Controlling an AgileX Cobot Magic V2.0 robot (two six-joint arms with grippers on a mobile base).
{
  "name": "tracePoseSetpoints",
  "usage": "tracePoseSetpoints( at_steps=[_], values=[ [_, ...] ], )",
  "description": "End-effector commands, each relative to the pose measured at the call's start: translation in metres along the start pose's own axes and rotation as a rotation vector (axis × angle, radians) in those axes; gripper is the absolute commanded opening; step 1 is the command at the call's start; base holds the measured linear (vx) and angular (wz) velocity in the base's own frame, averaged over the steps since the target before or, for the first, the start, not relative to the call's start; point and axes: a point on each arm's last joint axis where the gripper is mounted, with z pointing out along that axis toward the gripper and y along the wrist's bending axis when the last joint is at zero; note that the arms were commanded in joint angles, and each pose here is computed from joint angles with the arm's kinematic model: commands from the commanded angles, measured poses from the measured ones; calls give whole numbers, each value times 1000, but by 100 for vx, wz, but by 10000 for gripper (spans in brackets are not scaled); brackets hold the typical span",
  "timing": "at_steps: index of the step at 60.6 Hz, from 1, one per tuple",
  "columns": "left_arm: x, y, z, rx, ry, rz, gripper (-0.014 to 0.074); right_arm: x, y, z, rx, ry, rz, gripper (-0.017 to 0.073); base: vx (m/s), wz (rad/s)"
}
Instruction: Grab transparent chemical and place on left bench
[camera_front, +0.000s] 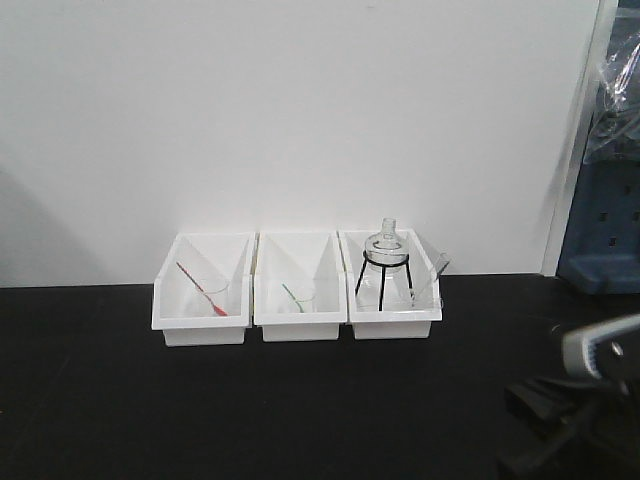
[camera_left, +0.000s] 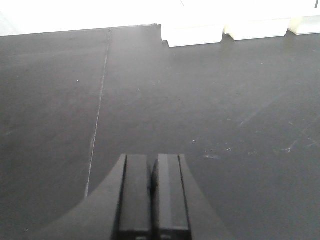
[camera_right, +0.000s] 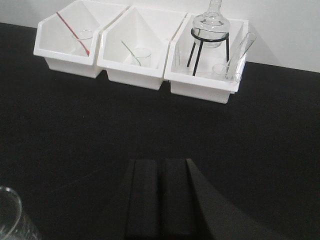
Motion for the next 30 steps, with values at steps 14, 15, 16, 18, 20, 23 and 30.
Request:
tracePoseSetpoints(
  at_steps=[14, 15, 16, 18, 20, 23, 30],
  values=[
    [-3, 0, -1, -2, -81, -9, -3, 82, -11, -68, 112, -253, 116, -7, 0, 0],
    [-3, 0, -1, -2, -81, -9, -3, 85, -12, -70, 121, -256, 119, -7, 0, 0],
    [-3, 0, -1, -2, -81, -9, -3, 90, -13, -73, 134, -262, 121, -7, 0, 0],
    [-3, 0, -1, -2, -81, -9, -3, 96, -14, -76, 154, -270, 122, -7, 0, 0],
    [-3, 0, -1, -2, -81, -9, -3, 103, -14, -80, 170, -280, 123, -7, 0, 0],
    [-3, 0, -1, -2, -81, -9, -3, 112, -14, -85, 186, -294, 124, -7, 0, 0],
    [-3, 0, -1, -2, -81, -9, -3, 130, -11, -94, 198, -333, 117, -7, 0, 0]
  ],
)
